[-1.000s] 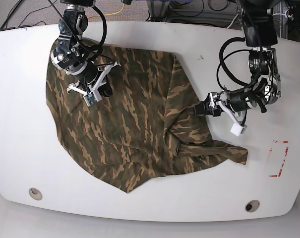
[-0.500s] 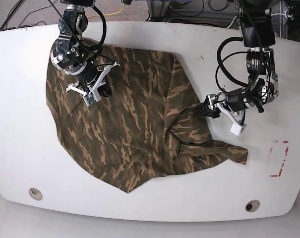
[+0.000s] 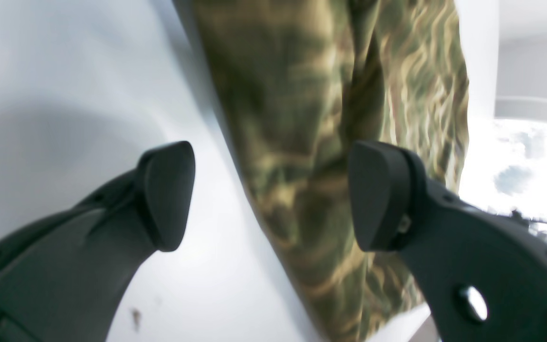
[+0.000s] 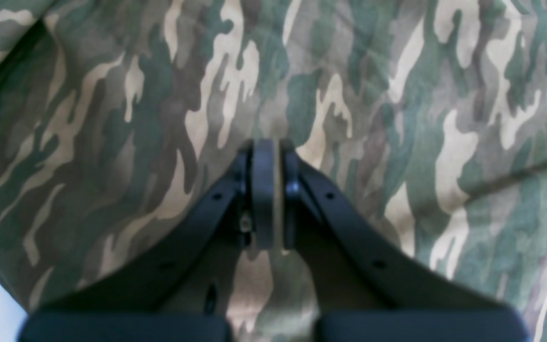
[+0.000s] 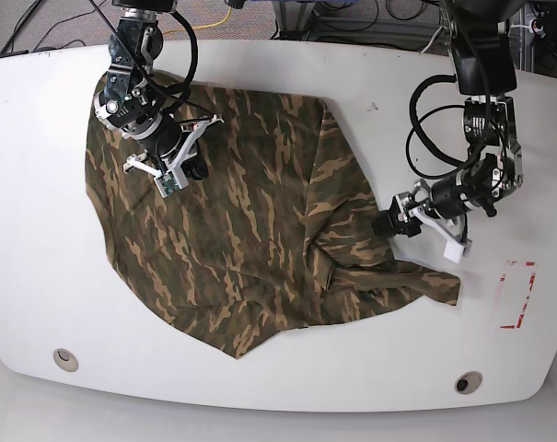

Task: Layout the t-shirt on the table in an organized manner, then fold the t-shirt properly

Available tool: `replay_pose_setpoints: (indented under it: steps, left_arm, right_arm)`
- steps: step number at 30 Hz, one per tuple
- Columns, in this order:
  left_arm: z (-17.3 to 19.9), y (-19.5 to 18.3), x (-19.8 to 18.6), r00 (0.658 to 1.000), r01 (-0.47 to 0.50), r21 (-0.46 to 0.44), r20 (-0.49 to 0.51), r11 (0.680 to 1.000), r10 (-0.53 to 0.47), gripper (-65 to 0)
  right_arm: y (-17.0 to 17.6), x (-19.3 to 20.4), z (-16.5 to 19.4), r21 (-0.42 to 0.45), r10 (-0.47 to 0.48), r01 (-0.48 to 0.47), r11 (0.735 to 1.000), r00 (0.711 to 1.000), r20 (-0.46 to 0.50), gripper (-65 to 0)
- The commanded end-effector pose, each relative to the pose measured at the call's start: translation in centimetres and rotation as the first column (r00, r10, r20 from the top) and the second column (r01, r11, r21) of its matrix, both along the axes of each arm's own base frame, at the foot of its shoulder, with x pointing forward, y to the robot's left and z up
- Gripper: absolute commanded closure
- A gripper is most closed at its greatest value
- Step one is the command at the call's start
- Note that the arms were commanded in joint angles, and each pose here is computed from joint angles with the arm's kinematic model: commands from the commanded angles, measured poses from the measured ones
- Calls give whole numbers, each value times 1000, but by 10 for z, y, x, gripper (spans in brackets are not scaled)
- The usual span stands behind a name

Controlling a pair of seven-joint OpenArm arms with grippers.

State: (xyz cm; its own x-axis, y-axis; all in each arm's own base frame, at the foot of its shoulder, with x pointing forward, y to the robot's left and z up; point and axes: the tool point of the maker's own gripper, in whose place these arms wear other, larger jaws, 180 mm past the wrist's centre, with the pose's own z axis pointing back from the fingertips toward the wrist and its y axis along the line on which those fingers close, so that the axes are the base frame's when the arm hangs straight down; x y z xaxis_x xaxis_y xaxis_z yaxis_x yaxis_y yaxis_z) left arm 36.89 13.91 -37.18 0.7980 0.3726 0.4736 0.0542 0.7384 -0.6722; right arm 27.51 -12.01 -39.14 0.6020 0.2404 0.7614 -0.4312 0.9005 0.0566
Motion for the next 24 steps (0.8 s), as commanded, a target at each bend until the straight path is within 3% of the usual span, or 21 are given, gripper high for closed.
replay_pose_setpoints:
  steps: [1,12,24]
  left_arm:
    - [17,4,21,999,-15,-7,50,1000,15,-471]
    - [-5,17,39,999,-53,50,-9,997,54,-471]
    - [-9,-2,39,999,-44,26,-12,999,44,-469]
  right_arm:
    - [1,9,13,18,-1,0,1000,999,52,-27]
    - [1,9,13,18,-1,0,1000,999,52,-27]
    - [1,9,13,18,-1,0,1000,999,52,-27]
